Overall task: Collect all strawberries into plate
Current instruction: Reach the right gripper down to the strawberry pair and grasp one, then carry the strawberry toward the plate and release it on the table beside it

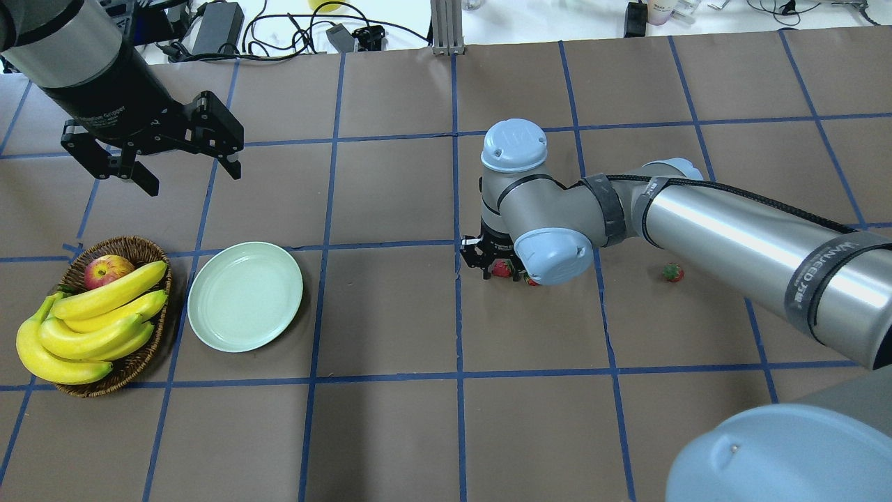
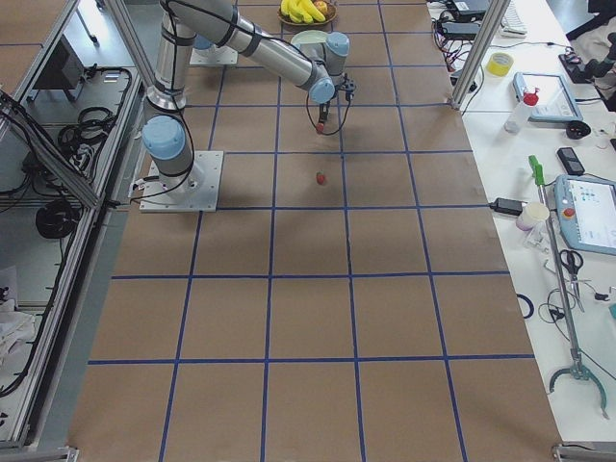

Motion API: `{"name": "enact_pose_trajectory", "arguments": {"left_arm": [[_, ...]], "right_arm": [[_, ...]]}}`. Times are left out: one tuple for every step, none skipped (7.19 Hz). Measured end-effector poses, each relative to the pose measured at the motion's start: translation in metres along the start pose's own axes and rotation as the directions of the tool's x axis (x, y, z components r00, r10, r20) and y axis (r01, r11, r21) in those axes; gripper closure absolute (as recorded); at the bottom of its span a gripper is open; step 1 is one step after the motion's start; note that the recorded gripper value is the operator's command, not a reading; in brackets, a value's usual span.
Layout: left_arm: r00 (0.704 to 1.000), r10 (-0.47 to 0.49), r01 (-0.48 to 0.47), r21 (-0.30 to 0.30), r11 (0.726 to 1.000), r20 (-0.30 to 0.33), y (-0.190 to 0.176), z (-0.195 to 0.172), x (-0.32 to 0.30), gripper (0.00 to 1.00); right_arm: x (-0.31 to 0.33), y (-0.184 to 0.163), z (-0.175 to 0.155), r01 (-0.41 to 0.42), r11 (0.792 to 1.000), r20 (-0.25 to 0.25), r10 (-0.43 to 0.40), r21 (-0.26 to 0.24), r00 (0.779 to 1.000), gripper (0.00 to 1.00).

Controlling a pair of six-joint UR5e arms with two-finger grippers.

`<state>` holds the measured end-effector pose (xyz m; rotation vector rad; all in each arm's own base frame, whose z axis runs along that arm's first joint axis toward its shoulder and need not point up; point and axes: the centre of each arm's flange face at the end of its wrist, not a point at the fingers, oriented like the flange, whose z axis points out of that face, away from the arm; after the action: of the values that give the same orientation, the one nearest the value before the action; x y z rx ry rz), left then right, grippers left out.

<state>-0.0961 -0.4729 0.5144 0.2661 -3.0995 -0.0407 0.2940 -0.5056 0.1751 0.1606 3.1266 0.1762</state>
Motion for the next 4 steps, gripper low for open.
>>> {"name": "enact_pose_trajectory", "arguments": {"left_arm": [[1.000, 0.000, 0.000, 0.000, 1.000, 0.000, 0.000, 0.000, 0.000, 0.00], [1.000, -0.001, 0.001, 0.000, 1.000, 0.000, 0.000, 0.000, 0.000, 0.00], [1.000, -0.001, 0.001, 0.000, 1.000, 0.000, 0.000, 0.000, -0.001, 0.00], [1.000, -0.001, 0.001, -0.001, 1.000, 0.001, 0.000, 0.000, -0.001, 0.00]], "right_arm": [[-0.001, -0.001, -0.003, -0.001, 1.000, 0.003, 0.001, 0.005, 1.000, 0.99], [-0.001, -0.001, -0.007, -0.004, 1.000, 0.007, 0.004, 0.010, 1.000, 1.00], [-0.002, -0.002, -0.010, -0.006, 1.000, 0.011, 0.006, 0.016, 1.000, 1.00], [-0.005, -0.003, -0.016, -0.010, 1.000, 0.024, 0.010, 0.024, 1.000, 0.99]]}}
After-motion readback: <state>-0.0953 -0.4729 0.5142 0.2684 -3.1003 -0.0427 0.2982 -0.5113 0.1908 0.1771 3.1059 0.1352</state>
